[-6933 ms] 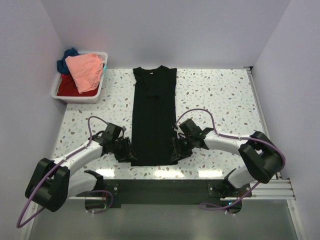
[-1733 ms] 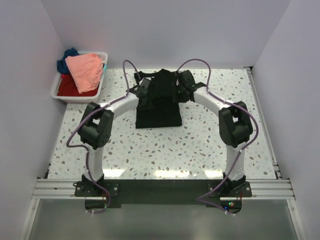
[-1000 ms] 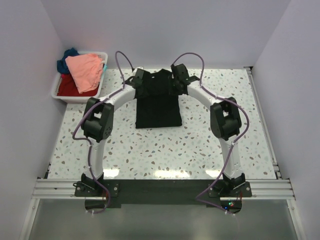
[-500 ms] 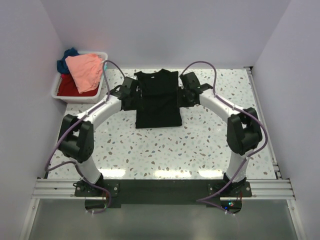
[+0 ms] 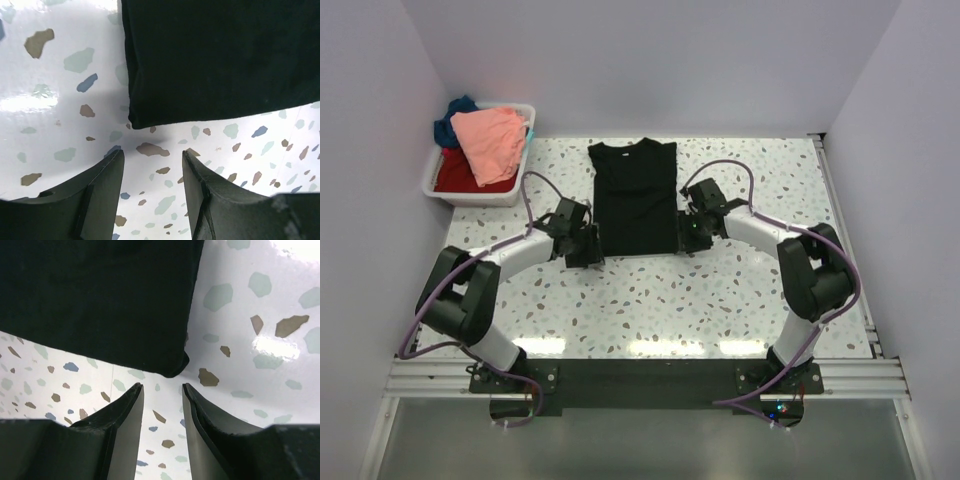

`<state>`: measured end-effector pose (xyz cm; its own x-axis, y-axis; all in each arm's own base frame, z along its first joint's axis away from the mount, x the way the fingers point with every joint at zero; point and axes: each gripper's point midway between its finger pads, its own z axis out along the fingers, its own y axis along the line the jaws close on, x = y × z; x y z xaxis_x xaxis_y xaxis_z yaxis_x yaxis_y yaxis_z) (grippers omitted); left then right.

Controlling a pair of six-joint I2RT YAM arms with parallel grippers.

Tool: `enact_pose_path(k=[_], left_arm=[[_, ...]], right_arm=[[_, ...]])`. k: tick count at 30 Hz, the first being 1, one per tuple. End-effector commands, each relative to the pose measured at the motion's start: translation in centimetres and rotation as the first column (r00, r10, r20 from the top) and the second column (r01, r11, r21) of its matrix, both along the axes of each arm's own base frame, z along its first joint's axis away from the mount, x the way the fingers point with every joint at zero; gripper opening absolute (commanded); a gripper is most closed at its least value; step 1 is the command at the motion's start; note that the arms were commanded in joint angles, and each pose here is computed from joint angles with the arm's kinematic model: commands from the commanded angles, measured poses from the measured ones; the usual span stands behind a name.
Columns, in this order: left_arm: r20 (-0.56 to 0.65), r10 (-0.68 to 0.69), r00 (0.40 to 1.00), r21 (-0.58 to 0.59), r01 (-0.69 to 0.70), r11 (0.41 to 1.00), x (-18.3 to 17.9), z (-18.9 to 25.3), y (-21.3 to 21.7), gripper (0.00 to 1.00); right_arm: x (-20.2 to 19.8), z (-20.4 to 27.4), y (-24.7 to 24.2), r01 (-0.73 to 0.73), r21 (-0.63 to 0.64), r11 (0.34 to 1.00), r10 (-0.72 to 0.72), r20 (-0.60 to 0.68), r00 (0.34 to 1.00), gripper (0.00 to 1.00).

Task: Fold and stack the t-shirts
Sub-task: Fold the tshirt

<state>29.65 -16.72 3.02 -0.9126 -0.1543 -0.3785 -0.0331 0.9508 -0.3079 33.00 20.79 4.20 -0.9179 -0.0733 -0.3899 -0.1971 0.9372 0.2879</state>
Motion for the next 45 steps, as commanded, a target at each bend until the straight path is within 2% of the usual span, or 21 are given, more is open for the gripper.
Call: enact_pose_path(k=[1, 9, 20, 29, 35, 42, 45], left_arm=[[0.152, 0.032, 0.988, -0.149, -0.009, 0.989, 2.8, 3.0, -2.0, 0.55], [0.181, 0.055, 0.982, -0.109, -0.036, 0.993, 3.4, 2.6, -1.0, 0.55], [0.211, 0.082, 0.974, -0.036, -0.076, 0.996, 3.7, 1.9, 0.7, 0.55], [0.27, 0.094, 0.958, -0.075, -0.077, 0.994, 4.4, 1.8, 0.6, 0.54], [0.355, 0.126, 0.926, -0.117, -0.089, 0.989, 5.7, 3.0, 0.6, 0.53], [0.321, 0.113, 0.94, -0.137, -0.072, 0.988, 5.3, 1.8, 0.1, 0.52], [0.299, 0.111, 0.948, -0.155, -0.067, 0.986, 4.8, 1.3, -0.2, 0.5]], right_arm=[[1.7, 2.9, 1.7, -0.051, 0.096, 0.994, 0.037, 0.139, 0.99, 0.42], [2.4, 1.8, 1.7, -0.048, 0.085, 0.995, 0.034, 0.159, 0.987, 0.42], [2.9, 1.5, -0.1, -0.037, 0.001, 0.999, 0.036, 0.189, 0.981, 0.42], [2.9, -0.4, -0.2, -0.049, 0.069, 0.996, 0.035, 0.195, 0.98, 0.39], [3.3, -1.1, 0.7, -0.073, 0.128, 0.989, 0.046, 0.206, 0.977, 0.37], [3.6, -1.5, 1.3, -0.083, 0.147, 0.986, 0.054, 0.19, 0.98, 0.35], [3.4, -2.1, 1.5, -0.084, 0.154, 0.985, 0.058, 0.166, 0.984, 0.31]])
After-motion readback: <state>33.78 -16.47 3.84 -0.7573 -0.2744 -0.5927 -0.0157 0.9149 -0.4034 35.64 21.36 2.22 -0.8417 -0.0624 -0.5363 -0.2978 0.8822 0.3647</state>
